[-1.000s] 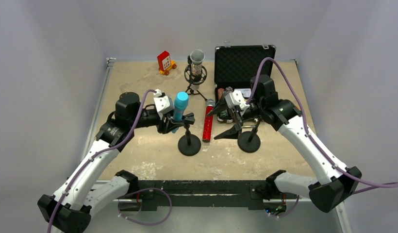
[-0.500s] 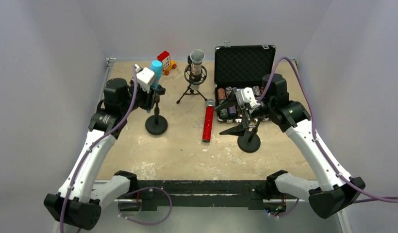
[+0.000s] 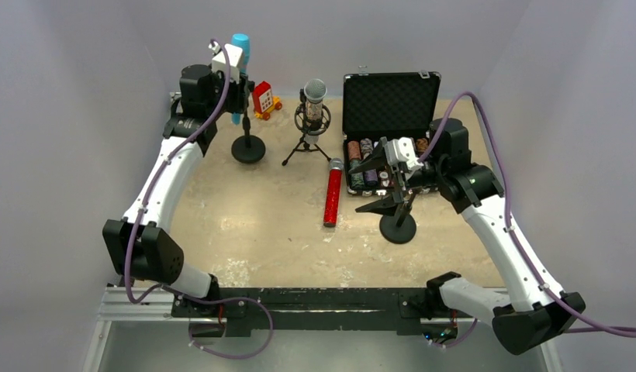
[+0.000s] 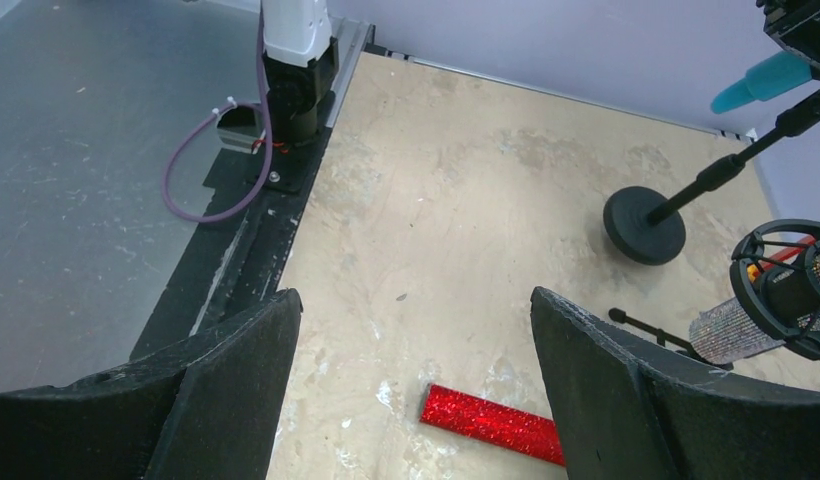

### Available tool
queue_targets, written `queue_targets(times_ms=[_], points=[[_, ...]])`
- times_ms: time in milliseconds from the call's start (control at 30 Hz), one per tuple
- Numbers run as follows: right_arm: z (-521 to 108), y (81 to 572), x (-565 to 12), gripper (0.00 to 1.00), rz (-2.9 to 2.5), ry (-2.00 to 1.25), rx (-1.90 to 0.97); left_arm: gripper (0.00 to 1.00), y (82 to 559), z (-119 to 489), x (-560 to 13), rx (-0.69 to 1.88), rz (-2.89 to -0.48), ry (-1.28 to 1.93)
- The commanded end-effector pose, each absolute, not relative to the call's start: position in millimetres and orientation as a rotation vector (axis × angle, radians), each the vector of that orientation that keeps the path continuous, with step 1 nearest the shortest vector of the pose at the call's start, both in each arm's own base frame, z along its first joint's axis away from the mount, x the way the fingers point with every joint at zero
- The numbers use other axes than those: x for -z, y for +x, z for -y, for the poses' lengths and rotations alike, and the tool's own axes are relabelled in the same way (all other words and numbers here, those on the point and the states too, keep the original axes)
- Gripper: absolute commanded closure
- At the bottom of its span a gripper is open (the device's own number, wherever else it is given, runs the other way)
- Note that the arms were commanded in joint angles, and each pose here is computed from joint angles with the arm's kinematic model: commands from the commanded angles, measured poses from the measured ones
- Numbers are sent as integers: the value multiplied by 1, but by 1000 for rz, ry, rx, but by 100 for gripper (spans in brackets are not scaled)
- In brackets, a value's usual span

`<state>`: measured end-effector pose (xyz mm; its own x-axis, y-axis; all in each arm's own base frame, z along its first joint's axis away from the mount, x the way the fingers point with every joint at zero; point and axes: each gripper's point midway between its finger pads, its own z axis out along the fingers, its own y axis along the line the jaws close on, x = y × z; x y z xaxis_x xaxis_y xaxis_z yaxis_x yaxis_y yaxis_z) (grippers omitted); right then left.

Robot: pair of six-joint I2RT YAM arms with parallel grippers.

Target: Attach the microphones to the stand

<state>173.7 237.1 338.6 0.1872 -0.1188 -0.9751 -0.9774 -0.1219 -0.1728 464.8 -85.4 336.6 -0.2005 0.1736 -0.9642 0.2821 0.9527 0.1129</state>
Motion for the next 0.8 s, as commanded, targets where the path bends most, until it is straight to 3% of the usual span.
queue_targets(times_ms=[0, 300, 567, 767], points=[[-235, 171, -346, 12, -1080, -1459, -1096, 95, 481, 83, -393, 88, -1603, 294], [-232, 173, -345, 12, -1093, -1445, -1093, 90, 486, 86, -351, 133, -1649, 266], [-228, 173, -344, 12, -1098, -1434, -1093, 61, 463, 78, -329, 168, -1665, 186], [-225, 171, -348, 12, -1096, -1427, -1078, 31, 438, 71, -334, 167, -1665, 139]])
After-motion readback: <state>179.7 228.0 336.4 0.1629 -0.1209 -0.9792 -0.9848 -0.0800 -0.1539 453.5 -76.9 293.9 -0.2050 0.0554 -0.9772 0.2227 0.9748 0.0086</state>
